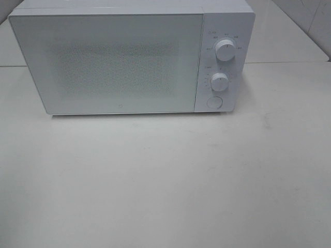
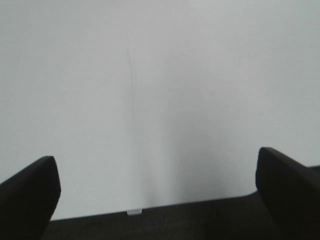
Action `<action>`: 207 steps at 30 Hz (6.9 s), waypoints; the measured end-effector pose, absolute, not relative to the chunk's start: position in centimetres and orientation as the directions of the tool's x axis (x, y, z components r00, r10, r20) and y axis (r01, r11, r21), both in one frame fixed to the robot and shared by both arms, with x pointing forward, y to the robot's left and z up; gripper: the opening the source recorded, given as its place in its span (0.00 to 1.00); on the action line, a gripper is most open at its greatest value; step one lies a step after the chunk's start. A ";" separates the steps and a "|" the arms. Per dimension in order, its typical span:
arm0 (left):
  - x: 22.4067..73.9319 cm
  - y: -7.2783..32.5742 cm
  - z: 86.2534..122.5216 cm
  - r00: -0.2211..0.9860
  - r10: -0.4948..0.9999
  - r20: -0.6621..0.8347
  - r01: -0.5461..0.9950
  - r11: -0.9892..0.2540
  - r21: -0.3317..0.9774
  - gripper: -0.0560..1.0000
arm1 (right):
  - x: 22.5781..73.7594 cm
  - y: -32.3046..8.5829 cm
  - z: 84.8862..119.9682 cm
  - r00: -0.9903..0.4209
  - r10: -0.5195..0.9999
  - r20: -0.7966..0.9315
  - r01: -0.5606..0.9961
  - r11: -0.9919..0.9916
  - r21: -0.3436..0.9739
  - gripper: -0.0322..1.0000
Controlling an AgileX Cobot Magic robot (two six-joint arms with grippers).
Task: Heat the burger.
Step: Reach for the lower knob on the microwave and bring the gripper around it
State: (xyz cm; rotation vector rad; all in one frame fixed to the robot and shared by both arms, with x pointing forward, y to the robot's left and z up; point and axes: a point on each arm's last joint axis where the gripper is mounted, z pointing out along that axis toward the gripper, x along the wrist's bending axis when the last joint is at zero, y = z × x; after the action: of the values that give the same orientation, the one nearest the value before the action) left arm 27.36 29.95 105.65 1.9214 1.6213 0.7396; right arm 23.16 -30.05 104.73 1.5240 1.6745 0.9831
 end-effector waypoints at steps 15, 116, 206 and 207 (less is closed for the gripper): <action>23.3 30.2 105.6 0.093 0.992 0.082 0.463 -0.116 0.879 0.99 | 23.2 -30.1 104.7 -0.103 0.995 0.015 0.498 0.038 0.866 0.73; 23.1 30.1 105.5 0.003 0.998 0.063 0.456 -0.058 0.888 0.99 | 45.8 -23.7 95.9 0.007 1.000 -0.022 0.166 0.020 0.986 0.77; 23.1 30.1 105.5 0.003 0.998 0.063 0.455 -0.058 0.889 0.99 | 55.7 -13.6 88.3 0.107 0.994 0.023 0.200 -0.044 0.979 0.47; 23.1 30.1 105.5 0.003 0.998 0.063 0.455 -0.058 0.889 0.99 | 55.7 -13.6 88.3 0.106 0.994 0.021 0.200 -0.042 0.979 0.47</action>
State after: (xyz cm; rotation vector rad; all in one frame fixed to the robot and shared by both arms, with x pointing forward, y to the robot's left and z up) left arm 23.06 30.12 105.50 1.5941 1.5285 1.0030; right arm 55.73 -13.63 88.33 1.4280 1.2622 1.0512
